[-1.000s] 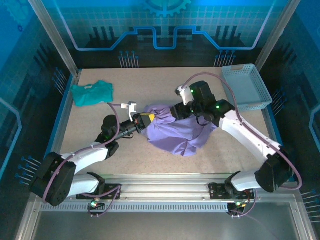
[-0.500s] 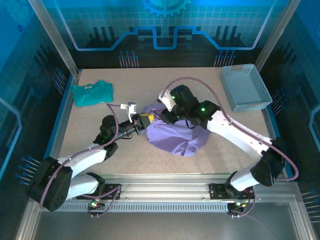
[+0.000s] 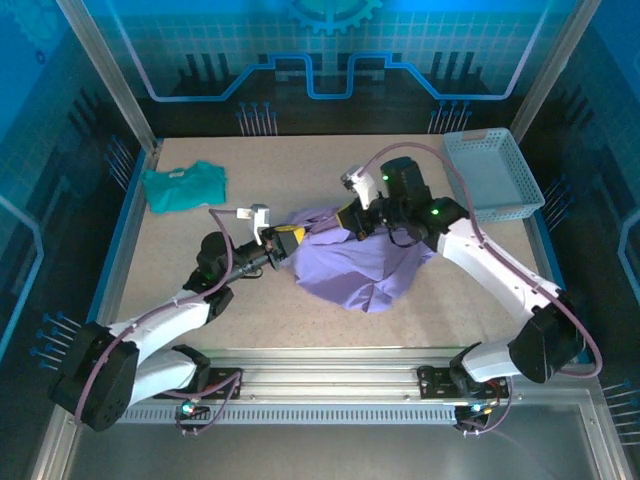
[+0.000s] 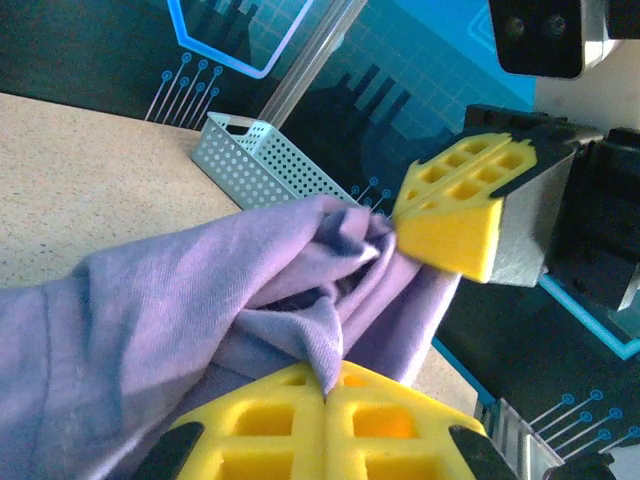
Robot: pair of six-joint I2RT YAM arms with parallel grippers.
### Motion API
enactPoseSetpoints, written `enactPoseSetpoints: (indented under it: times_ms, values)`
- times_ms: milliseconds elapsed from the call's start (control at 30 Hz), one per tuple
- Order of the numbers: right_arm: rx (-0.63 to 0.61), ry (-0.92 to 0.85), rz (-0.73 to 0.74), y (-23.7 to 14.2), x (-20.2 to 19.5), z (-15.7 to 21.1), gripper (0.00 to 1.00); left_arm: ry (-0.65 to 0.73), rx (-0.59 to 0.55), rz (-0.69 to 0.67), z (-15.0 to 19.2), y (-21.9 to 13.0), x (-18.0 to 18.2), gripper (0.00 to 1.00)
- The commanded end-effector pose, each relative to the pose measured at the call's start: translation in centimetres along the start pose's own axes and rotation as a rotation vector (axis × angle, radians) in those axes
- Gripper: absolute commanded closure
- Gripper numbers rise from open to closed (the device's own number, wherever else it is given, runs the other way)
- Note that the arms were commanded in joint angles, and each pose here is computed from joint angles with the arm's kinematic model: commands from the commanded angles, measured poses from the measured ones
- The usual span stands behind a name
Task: Fold the inside-out t-shirt
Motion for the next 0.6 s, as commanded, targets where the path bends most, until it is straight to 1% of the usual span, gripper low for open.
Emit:
enactPoseSetpoints:
  times_ms: [0, 100, 133, 233, 333, 400, 567]
  values:
    - [-0.107, 0.034, -0.131, -2.0, 0.7, -1.6, 1.0, 0.032, -0.036, -0.002, 0.0, -0.7, -0.3, 1.0]
    - [-0.127, 0.046, -0.148, -2.3, 0.4, -1.9, 1.0, 0.03, -0.05, 0.0, 0.2, -1.2, -0.3, 1.0]
    - [-0.141, 0.051, -0.176, -2.3, 0.5, -2.1, 1.0, 0.031, -0.05, -0.002, 0.3, -1.3, -0.3, 1.0]
    - [-0.174, 0.069, -0.278, -1.8, 1.4, -2.8, 1.0, 0.02, -0.03, -0.026, 0.8, -1.2, 0.2, 0.93]
    - [-0.202, 0.066, -0.369, -1.4, 2.6, -3.6, 1.0, 0.0, 0.034, -0.11, 1.6, -0.6, 1.7, 0.9]
    - [-0.225, 0.078, -0.412, -1.4, 2.8, -4.2, 1.0, -0.013, 0.072, -0.182, 2.4, -0.3, 2.8, 0.89]
    - [-0.241, 0.071, -0.43, -1.9, 2.7, -4.9, 1.0, -0.047, 0.091, -0.271, 3.3, -0.4, 4.4, 0.86]
Point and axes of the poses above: each hand's point on the last joint's axis, 136 mm out from that joint toward the fingers, its own y axis out along the fingers, its own x axis along the line the jaws close on, z = x × y, the point moved 5 cm from there along -y, back along the fingers, and after that the axes turned 2 degrees about y, right-handed, at the moved point
